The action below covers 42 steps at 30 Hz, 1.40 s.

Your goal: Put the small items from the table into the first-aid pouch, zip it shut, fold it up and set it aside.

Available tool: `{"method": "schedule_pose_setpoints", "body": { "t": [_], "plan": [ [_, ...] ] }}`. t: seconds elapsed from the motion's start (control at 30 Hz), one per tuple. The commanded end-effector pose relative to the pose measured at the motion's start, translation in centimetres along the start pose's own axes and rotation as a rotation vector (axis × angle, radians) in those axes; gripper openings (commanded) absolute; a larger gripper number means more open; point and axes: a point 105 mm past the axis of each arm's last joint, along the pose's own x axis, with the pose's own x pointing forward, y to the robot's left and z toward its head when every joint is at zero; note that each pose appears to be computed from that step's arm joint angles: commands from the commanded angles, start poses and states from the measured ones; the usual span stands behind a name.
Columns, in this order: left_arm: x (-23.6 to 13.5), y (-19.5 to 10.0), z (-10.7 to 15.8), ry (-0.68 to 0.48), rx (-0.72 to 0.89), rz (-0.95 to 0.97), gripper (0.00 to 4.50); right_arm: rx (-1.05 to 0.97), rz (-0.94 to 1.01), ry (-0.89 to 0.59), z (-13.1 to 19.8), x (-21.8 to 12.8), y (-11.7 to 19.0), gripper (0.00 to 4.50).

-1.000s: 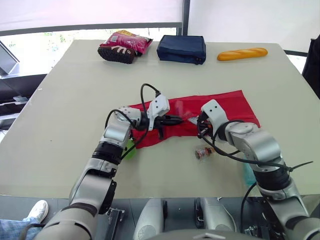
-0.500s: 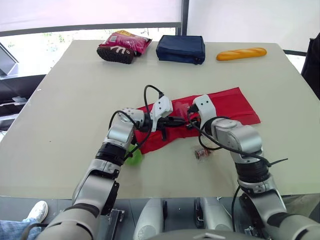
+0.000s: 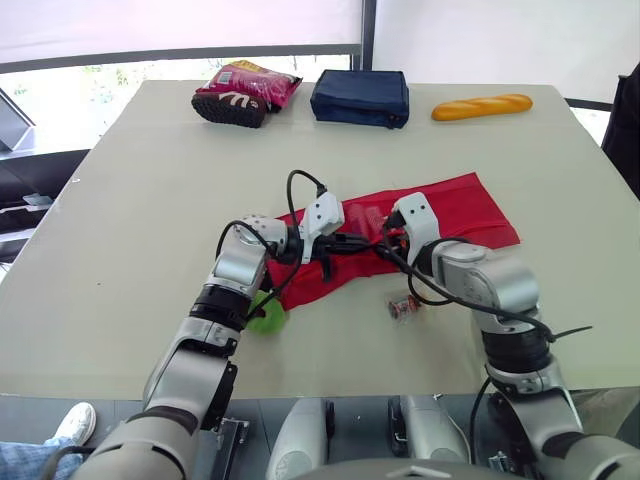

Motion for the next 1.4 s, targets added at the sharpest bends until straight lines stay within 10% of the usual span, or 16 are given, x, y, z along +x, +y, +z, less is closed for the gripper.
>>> {"method": "schedule_pose_setpoints", "body": {
  "t": [0.03,0.4,0.6,1.4],
  "plan": [
    [-0.8,0.9,1.1,-0.013,0.049,0.02,0.0,-0.098,0.141,-0.042,0.3,-2.2,1.7,1.86],
    [-2.9,2.3,0.7,0.02,0.107,0.048,0.0,-0.348,0.268,-0.37,0.1,-11.4,0.0,1.86],
    [-4.3,3.1,0.7,0.033,0.142,0.057,0.0,-0.333,0.29,-0.279,-3.7,-18.1,-3.3,4.44],
    [-4.9,3.4,0.9,0.047,0.182,0.009,0.0,-0.411,0.095,-0.157,-2.6,-30.6,-7.3,4.44]
  ]
}}
